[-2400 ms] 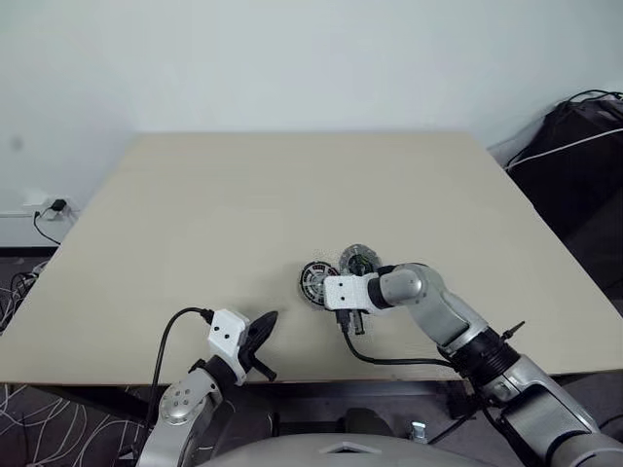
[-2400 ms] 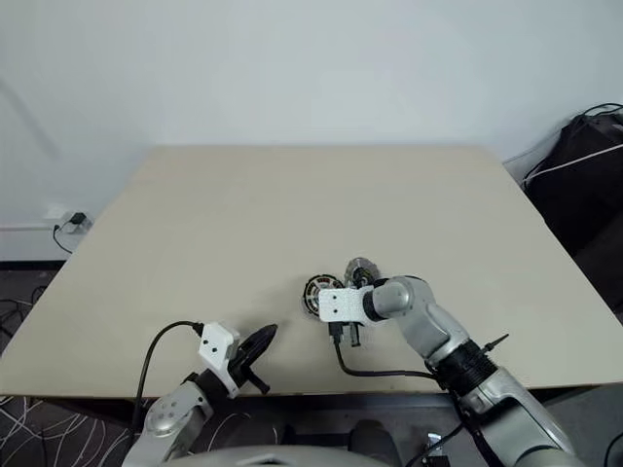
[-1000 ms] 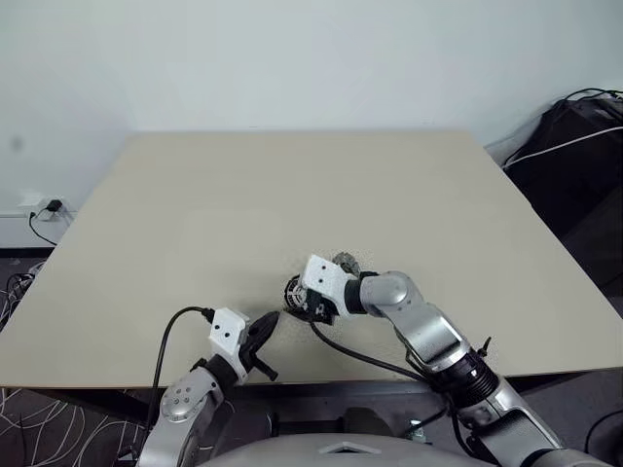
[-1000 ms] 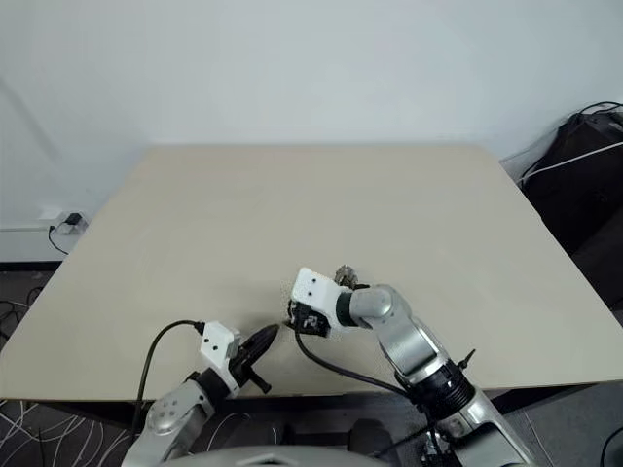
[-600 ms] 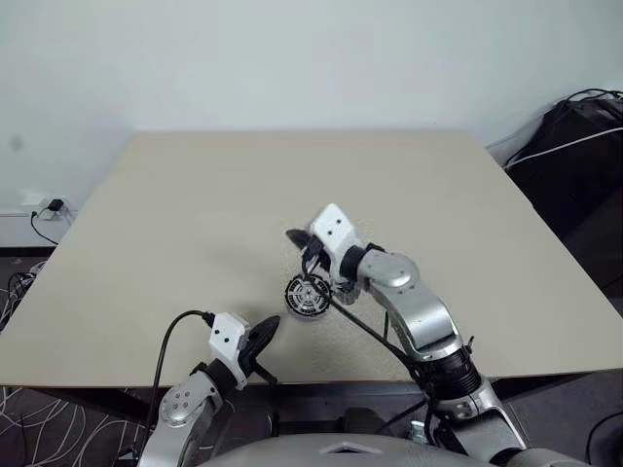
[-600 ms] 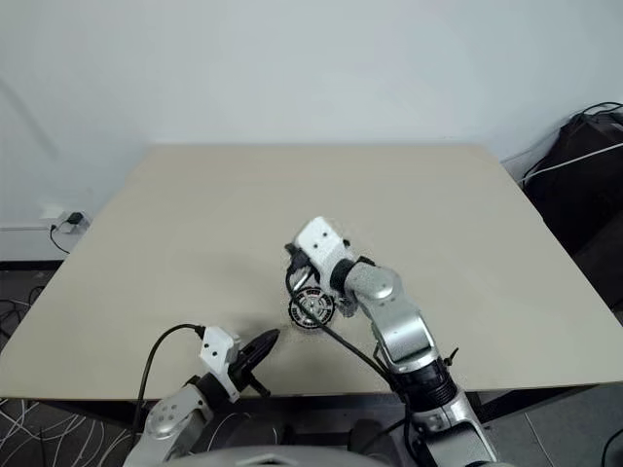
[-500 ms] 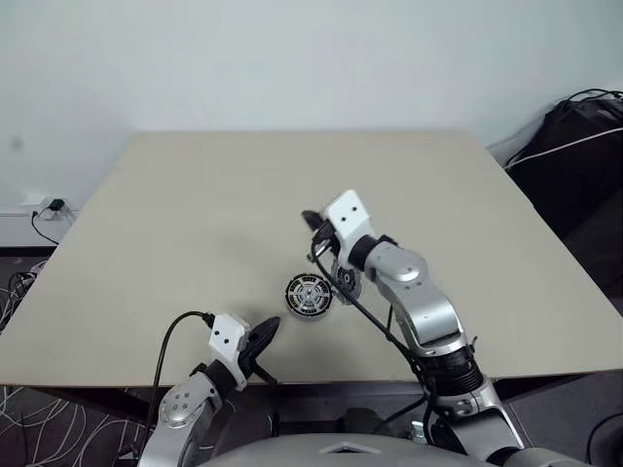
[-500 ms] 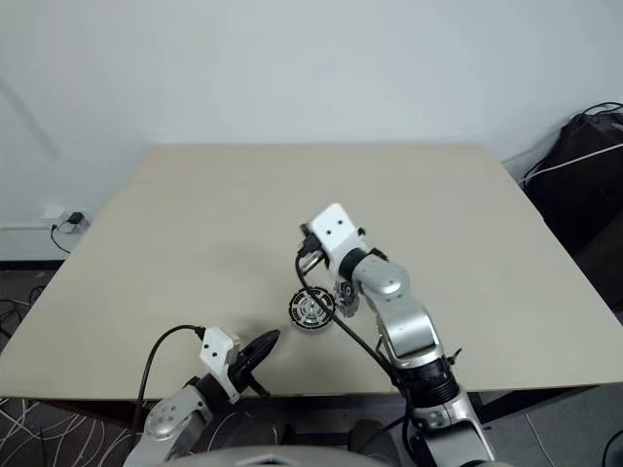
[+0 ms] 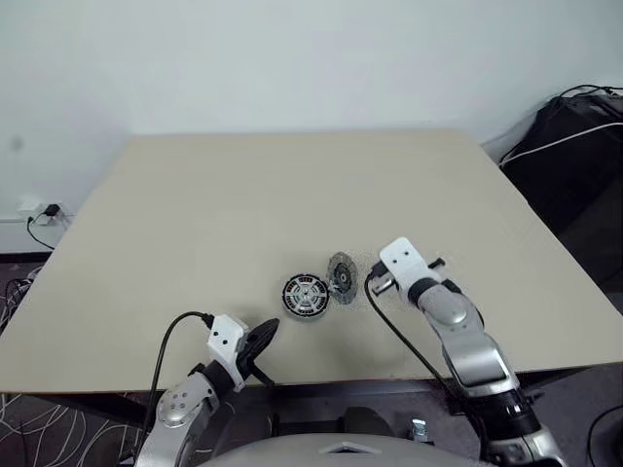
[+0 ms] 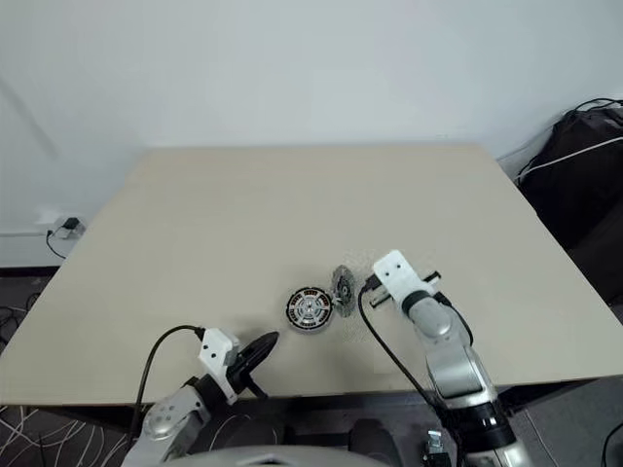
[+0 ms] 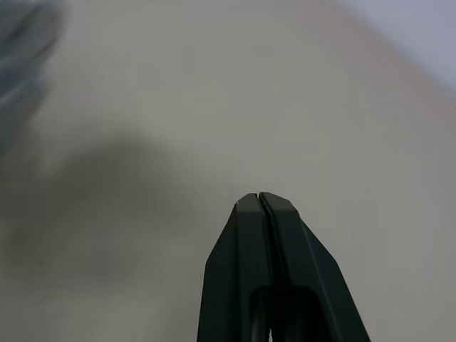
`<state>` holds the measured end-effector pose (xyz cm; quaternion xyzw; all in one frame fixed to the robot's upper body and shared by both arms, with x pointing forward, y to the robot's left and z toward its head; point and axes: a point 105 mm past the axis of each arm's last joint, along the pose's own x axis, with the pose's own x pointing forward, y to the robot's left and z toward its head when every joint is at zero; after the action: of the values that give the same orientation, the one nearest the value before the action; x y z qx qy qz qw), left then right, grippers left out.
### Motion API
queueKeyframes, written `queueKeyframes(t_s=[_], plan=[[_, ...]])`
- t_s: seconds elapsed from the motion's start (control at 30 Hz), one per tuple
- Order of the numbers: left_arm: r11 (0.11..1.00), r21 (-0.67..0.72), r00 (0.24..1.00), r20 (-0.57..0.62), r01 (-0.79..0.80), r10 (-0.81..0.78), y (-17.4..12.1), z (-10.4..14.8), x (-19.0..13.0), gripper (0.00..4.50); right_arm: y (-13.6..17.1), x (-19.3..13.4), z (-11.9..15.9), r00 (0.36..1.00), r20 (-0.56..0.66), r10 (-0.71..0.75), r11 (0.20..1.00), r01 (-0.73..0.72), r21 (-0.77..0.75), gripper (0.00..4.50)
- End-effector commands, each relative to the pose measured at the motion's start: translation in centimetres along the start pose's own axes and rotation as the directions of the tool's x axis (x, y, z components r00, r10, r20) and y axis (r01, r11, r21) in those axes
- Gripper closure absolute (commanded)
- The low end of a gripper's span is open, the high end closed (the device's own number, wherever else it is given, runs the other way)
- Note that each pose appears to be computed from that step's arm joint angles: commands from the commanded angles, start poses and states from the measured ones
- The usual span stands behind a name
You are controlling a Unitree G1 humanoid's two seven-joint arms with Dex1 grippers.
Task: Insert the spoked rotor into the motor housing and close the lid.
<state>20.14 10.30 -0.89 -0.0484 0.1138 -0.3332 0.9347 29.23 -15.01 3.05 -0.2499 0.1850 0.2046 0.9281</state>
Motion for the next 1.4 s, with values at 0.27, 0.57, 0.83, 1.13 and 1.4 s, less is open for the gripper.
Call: queueKeyframes(t_s=[0.27,0.57,0.83,1.13,1.4], plan=[[1.0,0.025,1.0,0.013,0.007,-0.007,0.6,0.9,0.2,4.5,2.3,-1.6,5.4,0.951,0.286,0.12,0.949,-0.195,0.249,4.47],[1.0,0.029,1.0,0.006,-0.012,0.011,1.0,1.3,0.2,4.5,4.5,-1.5,6.7,0.905,0.347,0.248,0.894,-0.351,0.277,4.47],[0.999,0.036,1.0,0.008,-0.023,0.023,1.2,1.4,0.0,4.5,7.0,0.3,6.7,0.89,0.334,0.311,0.862,-0.412,0.295,4.47],[0.999,0.043,0.999,0.012,-0.032,0.032,1.2,1.7,-0.1,4.5,9.1,1.9,6.8,0.876,0.323,0.357,0.836,-0.454,0.307,4.47],[0.999,0.041,0.999,0.021,-0.035,0.034,0.8,2.1,0.0,4.5,12.1,3.9,6.0,0.856,0.27,0.44,0.811,-0.509,0.29,4.47]])
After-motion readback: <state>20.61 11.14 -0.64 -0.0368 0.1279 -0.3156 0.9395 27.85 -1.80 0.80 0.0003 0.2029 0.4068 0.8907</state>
